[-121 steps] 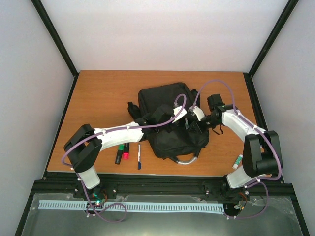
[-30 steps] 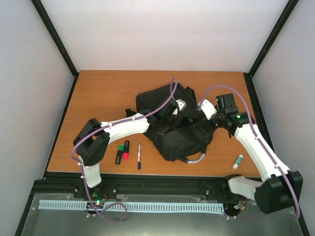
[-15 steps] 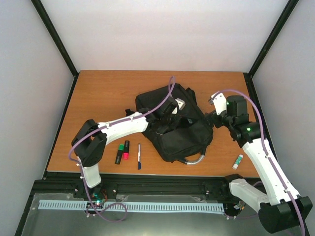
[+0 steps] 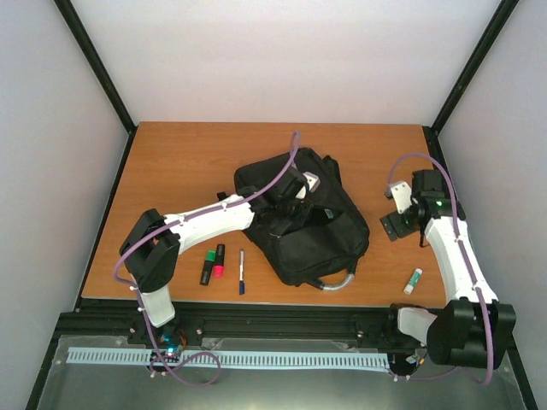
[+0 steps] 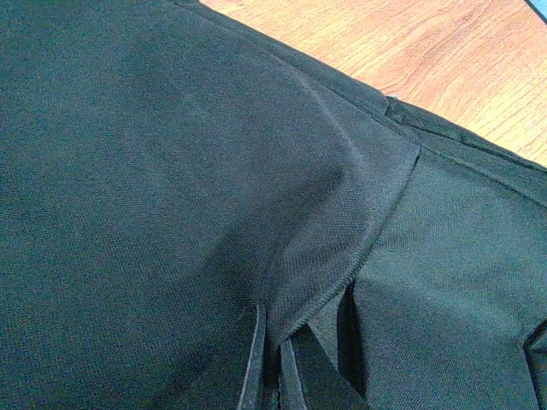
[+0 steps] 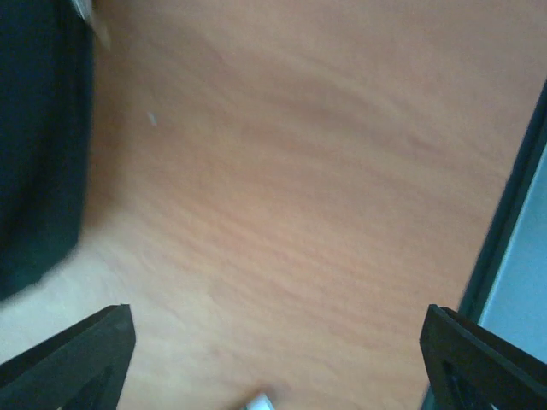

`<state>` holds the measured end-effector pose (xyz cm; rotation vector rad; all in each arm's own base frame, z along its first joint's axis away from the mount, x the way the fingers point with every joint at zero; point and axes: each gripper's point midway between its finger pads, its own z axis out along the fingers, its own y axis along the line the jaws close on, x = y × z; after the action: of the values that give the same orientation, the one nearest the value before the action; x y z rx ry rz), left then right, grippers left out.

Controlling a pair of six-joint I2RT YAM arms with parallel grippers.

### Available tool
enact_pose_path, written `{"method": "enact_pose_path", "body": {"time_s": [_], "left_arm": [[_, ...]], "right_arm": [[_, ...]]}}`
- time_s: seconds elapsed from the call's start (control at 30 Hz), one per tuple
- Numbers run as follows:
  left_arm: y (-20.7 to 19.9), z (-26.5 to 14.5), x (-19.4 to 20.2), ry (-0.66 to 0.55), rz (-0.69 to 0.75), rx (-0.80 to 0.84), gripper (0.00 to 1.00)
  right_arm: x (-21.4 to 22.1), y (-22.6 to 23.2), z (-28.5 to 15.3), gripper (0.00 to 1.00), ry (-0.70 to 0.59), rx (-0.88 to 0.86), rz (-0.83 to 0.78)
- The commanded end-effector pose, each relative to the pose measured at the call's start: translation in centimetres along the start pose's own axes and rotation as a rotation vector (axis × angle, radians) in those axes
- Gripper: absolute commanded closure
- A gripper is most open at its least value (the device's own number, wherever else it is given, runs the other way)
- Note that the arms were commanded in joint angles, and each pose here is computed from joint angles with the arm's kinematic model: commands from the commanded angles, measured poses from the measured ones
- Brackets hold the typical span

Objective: Pack the student bag
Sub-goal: Place the stationery in the student bag, then pick up the stationery from the center of the board.

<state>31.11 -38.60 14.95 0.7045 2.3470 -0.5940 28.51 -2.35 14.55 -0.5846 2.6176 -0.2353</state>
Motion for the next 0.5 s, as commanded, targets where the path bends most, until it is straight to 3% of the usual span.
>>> {"method": "enact_pose_path", "body": {"time_s": [0.0,0.27,0.47], "left_arm": [[-1.6,-1.4,-1.6,-0.025,-0.035,0.058,0.96],[-2.2,-1.0,-1.0,-0.001,-0.010,0.056,0.96],[-1.9,0.0,-0.2,0.036,-0.013,0.049,0.96]], "right_arm": [[6.1,-0.6,0.0,0.10,0.166,0.010,-0.034],[11.2,-1.5,2.0,0.29,0.274,-0.085,0.089],[12.6,-1.8,2.2,0.32,0.269,-0.109,0.139]]}}
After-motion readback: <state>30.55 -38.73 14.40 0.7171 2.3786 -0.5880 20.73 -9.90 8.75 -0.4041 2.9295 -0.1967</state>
